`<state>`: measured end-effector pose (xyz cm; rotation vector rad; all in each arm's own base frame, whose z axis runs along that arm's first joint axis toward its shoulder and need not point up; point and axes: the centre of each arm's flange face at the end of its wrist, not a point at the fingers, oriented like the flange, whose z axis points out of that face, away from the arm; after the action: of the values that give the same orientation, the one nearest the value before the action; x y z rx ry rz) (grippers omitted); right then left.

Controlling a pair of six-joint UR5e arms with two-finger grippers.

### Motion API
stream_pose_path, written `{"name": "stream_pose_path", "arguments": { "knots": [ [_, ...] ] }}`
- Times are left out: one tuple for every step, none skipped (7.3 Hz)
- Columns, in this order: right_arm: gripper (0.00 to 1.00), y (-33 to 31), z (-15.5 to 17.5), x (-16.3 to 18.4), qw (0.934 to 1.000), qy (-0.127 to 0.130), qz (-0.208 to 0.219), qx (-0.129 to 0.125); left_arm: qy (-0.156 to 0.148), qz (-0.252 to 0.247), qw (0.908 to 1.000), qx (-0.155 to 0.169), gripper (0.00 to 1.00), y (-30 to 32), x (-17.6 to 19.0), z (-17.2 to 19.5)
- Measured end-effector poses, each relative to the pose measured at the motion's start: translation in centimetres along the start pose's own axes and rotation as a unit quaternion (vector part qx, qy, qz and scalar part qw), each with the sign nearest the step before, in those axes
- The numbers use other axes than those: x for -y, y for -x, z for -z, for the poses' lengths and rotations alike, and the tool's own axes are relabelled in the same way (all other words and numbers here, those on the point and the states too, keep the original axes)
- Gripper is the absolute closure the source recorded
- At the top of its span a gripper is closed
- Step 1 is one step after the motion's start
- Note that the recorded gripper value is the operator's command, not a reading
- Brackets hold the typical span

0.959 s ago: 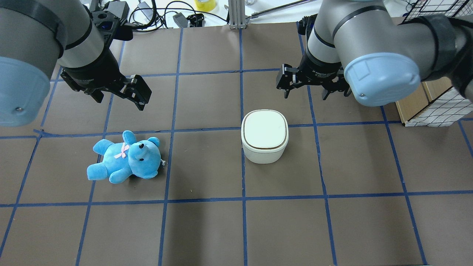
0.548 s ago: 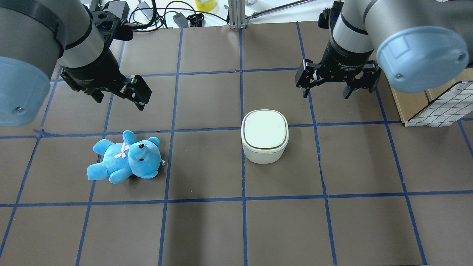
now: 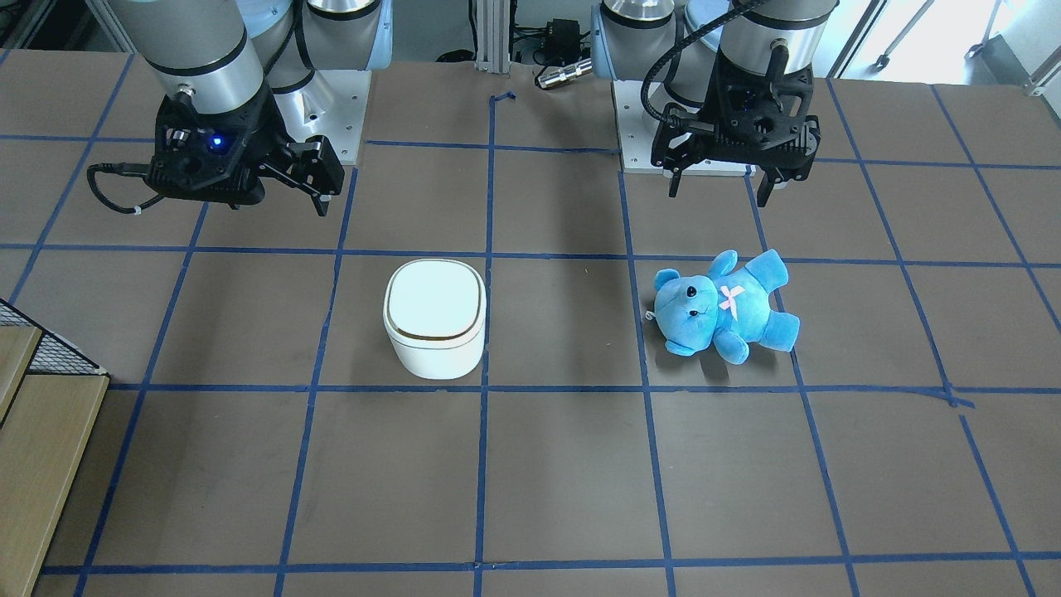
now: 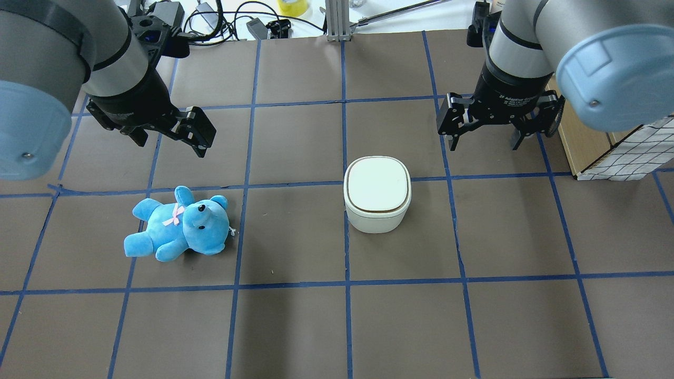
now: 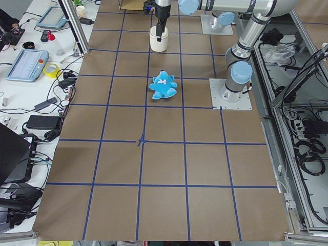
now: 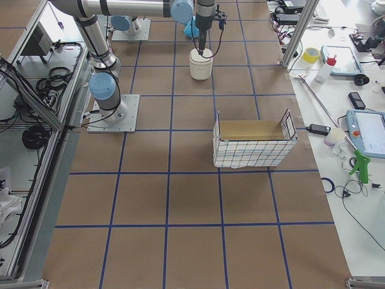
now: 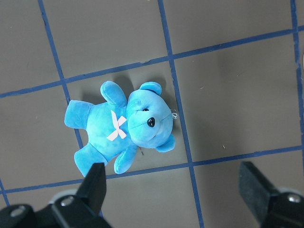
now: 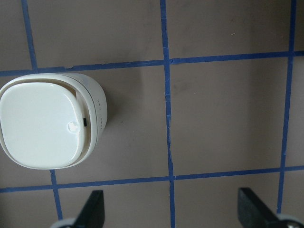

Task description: Open trash can with right arm

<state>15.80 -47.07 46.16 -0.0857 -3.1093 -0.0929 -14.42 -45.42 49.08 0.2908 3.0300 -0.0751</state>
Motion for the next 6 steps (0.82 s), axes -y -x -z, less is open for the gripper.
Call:
{"name": "stream_pose_path", "arguments": {
  "knots": [
    [0.00,0.01,-0.01,-0.11,1.0000,0.003,0.001,0.001,0.000,0.000,1.0000,0.000,0.00,0.00,0.00,0.00],
    [0.00,-0.04,-0.02,-0.16,1.0000,0.006,0.003,0.002,0.000,0.000,1.0000,0.000,0.00,0.00,0.00,0.00],
    [0.00,-0.09,0.02,-0.17,1.0000,0.007,0.006,0.003,0.000,0.000,1.0000,0.000,0.00,0.00,0.00,0.00],
    [0.00,-0.13,0.08,-0.16,0.9999,0.007,0.007,0.004,0.000,0.000,1.0000,0.000,0.00,0.00,0.00,0.00],
    [0.00,-0.14,0.09,-0.17,0.9999,0.008,0.008,0.004,0.000,0.000,1.0000,0.000,0.00,0.00,0.00,0.00],
    [0.00,-0.14,0.08,-0.18,0.9999,0.009,0.008,0.004,0.000,0.000,1.0000,0.000,0.00,0.00,0.00,0.00]
  ]
}}
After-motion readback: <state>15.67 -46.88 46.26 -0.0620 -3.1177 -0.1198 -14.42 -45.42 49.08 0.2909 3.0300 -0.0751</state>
